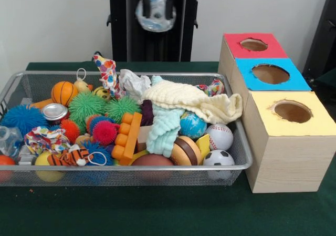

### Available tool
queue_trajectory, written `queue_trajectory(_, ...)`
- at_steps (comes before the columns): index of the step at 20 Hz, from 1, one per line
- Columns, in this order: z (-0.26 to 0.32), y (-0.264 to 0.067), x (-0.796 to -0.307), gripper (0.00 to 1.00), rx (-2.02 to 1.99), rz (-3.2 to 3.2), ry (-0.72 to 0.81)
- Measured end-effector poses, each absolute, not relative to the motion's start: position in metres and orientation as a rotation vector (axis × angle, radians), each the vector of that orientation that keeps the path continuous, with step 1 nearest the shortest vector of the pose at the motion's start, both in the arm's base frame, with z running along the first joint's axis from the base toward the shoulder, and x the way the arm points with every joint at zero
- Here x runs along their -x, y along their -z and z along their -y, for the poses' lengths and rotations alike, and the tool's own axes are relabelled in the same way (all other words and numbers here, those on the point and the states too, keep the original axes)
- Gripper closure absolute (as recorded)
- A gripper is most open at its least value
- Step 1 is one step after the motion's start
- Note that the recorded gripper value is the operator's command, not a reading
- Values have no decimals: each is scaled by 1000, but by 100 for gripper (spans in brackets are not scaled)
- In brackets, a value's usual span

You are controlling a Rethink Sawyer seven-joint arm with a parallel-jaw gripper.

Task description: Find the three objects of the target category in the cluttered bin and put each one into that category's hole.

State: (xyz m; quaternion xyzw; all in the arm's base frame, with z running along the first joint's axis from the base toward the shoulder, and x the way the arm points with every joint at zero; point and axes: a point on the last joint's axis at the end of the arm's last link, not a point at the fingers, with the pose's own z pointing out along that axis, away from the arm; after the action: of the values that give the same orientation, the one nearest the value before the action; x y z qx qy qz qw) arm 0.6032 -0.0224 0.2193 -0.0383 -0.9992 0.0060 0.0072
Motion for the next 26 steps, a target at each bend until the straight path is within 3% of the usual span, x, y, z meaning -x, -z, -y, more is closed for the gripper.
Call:
queue_trajectory(15,-164,-208,-589,100,17,3158,39)
queue_trajectory(26,-187,-157,-579,100,127,3190,19)
